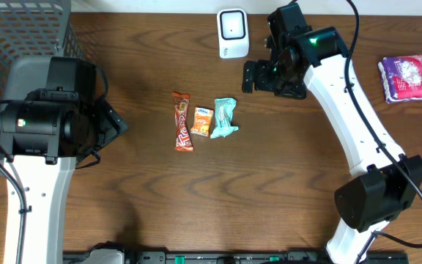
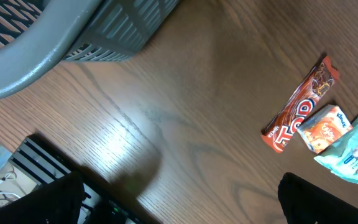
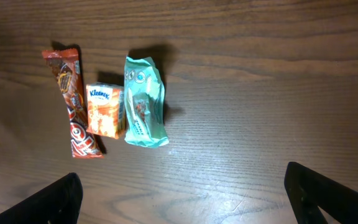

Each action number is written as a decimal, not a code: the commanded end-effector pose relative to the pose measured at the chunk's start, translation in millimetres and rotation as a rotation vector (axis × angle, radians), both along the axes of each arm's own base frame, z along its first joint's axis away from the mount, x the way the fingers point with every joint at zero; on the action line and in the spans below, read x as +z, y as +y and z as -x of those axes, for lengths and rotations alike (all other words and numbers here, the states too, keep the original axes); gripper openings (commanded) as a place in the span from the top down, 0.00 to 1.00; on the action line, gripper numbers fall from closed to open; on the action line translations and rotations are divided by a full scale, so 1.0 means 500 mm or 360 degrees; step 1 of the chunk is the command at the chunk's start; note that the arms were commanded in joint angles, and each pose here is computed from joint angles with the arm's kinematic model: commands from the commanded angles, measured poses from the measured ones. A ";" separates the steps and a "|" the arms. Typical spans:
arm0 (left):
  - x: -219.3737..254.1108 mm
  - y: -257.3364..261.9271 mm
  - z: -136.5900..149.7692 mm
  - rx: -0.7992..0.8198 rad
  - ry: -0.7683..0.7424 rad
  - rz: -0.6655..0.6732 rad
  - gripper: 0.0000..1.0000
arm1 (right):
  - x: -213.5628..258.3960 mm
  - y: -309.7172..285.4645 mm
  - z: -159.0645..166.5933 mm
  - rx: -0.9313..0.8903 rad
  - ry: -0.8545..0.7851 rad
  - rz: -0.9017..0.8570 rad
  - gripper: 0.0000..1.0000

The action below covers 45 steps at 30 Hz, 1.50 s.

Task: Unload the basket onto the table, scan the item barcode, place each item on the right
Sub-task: 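Move the right gripper over the mint-green wipes pouch, then lower the right gripper and pinch the wipes pouch's top edge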

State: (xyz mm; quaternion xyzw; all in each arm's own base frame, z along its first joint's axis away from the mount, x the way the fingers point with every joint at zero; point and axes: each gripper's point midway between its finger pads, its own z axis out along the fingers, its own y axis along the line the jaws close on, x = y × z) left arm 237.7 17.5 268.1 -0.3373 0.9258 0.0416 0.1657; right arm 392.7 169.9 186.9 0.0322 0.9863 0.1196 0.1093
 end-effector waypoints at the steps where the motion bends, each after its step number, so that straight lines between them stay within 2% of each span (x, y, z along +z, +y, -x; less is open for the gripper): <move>1: 0.005 0.007 0.006 0.0028 -0.0012 -0.0015 0.01 | -0.013 0.006 0.004 0.0023 0.0013 0.0017 0.01; 8: 0.005 0.007 0.006 0.0028 -0.0012 -0.0015 0.01 | -0.071 0.026 0.010 0.0060 0.0045 0.0008 0.01; 20: 0.005 0.007 0.006 0.0028 -0.0012 -0.0015 0.01 | -0.188 0.144 0.053 0.0271 0.0051 -0.0202 0.01; 29: 0.005 0.007 0.006 0.0028 -0.0012 -0.0015 0.01 | -0.182 0.163 0.031 0.0291 -0.0046 -0.0243 0.01; 34: 0.005 0.007 0.006 0.0028 -0.0012 -0.0015 0.01 | -0.194 0.159 0.025 0.0283 -0.0088 -0.0173 0.01; 45: 0.005 0.007 0.006 0.0028 -0.0012 -0.0015 0.01 | -0.214 0.185 0.049 0.0345 -0.0097 -0.0135 0.01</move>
